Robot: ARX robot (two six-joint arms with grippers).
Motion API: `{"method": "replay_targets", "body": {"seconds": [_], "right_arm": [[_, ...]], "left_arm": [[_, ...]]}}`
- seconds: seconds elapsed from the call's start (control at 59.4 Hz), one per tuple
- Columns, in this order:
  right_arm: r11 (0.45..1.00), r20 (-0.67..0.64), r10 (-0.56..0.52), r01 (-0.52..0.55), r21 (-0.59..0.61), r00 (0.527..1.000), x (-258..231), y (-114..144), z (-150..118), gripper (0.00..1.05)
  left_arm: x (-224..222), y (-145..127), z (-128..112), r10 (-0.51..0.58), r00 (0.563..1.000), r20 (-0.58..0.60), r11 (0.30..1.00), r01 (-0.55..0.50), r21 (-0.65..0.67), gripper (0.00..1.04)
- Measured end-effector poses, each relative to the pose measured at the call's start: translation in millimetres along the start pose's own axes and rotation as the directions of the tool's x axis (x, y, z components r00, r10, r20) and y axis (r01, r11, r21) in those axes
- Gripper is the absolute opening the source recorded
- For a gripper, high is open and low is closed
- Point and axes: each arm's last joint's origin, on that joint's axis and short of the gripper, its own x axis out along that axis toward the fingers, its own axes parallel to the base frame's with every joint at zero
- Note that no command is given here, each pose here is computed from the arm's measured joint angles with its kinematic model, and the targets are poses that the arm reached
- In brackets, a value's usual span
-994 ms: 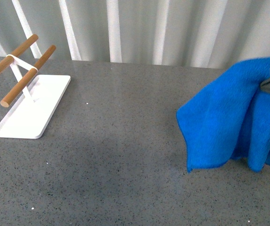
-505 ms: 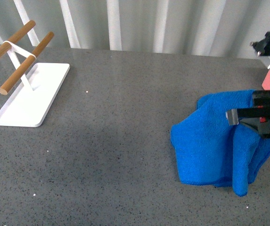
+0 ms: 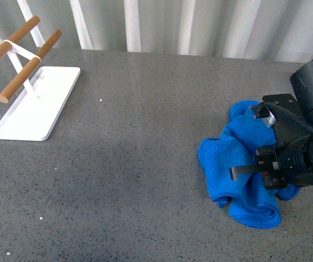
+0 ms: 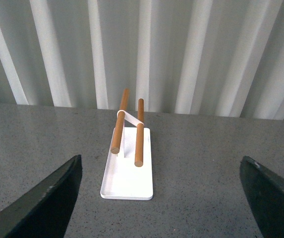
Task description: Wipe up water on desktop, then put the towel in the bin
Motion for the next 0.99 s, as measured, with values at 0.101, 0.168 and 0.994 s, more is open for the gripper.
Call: {"method": "replay_targets", "body": {"seconds": [0.101,0.168,0.994], "right_arm": [[0.999,0.022,-0.034,0.034,-0.003,0.999,3,-5,7,0.03],[0.996,0.039,-0.084,0.084,0.001,0.996,8,-12,15,0.03],[0.929,0.150,0.311,-0.267,-0.254,0.938,37,15,116,0.03]], "left_arm": [[0,0,0,0.000,1.000,0.000,1.000,0.000,0.000,0.98],[0,0,0,0.000,1.000,0.000,1.000,0.000,0.000,0.98],[0,0,0,0.000,1.000,0.000,1.000,0.000,0.000,0.98]]}}
